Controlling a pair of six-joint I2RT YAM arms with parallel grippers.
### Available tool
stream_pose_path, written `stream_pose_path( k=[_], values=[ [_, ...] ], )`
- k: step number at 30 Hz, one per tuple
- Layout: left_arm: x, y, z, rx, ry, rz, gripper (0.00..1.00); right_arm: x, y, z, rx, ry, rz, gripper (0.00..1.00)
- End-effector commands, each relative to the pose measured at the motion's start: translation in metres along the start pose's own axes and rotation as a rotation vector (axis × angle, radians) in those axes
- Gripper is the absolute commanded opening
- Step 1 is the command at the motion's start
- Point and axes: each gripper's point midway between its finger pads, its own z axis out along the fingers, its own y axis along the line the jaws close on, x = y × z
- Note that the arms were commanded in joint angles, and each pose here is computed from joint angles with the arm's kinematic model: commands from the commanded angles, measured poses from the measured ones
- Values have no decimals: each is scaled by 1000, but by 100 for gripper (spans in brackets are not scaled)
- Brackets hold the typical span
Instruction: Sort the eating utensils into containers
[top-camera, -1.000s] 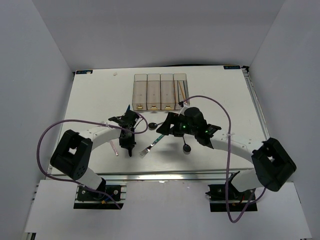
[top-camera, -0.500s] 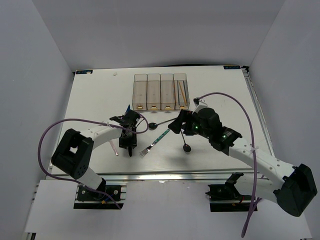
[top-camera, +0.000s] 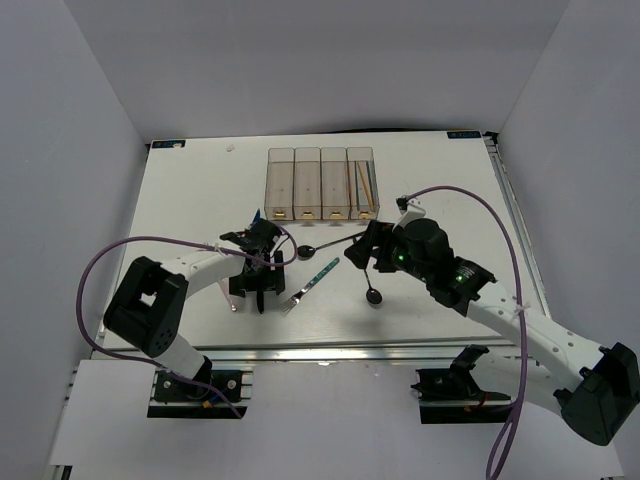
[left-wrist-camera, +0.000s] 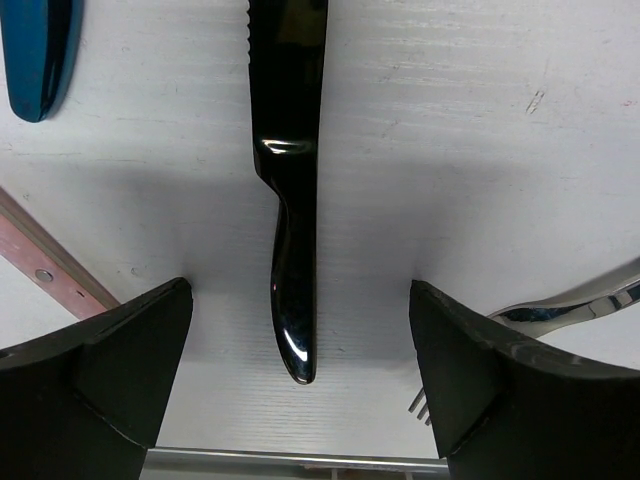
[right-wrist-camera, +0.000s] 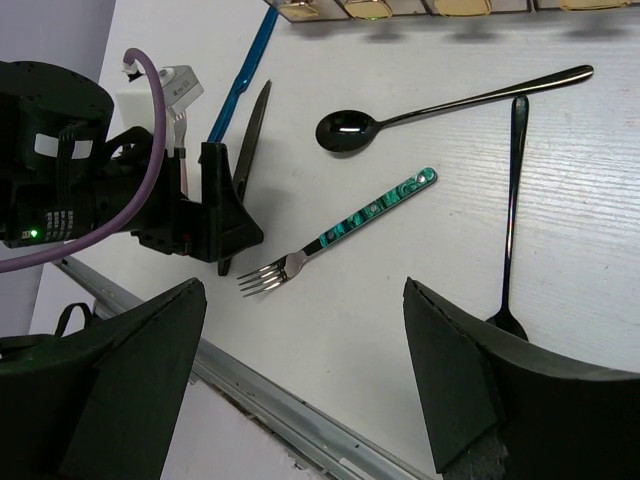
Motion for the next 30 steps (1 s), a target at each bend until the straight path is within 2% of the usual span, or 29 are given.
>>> stream_pose_path(
  k=[1,5,6,7,8,12,14,16,17,22,26,30],
  values=[
    [11,15,10,-90,23,26,98,-21,11,-10,-18,-63,-17,84],
    [15,16,13,-113,32,38,89,-24,12,-14,-21,-74,-19,85],
    [17,17,15,-129,39,46,83,-24,12,-15,-23,-74,-20,85],
    [20,16,17,-133,49,49,69,-26,13,-17,-25,-84,-19,85],
    [23,16,19,-133,55,50,60,-26,13,-19,-25,-86,-19,85],
    [36,16,26,-131,86,35,49,-30,13,-27,-24,-108,-21,85],
    [39,13,26,-112,92,30,39,-32,13,-30,-25,-117,-23,85],
    [45,13,29,-103,106,28,24,-34,14,-34,-29,-128,-24,85],
    [46,13,29,-101,109,28,1,-35,14,-35,-31,-130,-25,86],
    [43,10,27,-104,104,44,0,-39,15,-39,-39,-143,-34,86],
    [28,10,14,-118,45,49,0,-33,17,-32,-68,-123,-56,87],
    [14,4,1,-91,-5,42,0,-6,17,-8,-124,-16,-52,87]
  ],
)
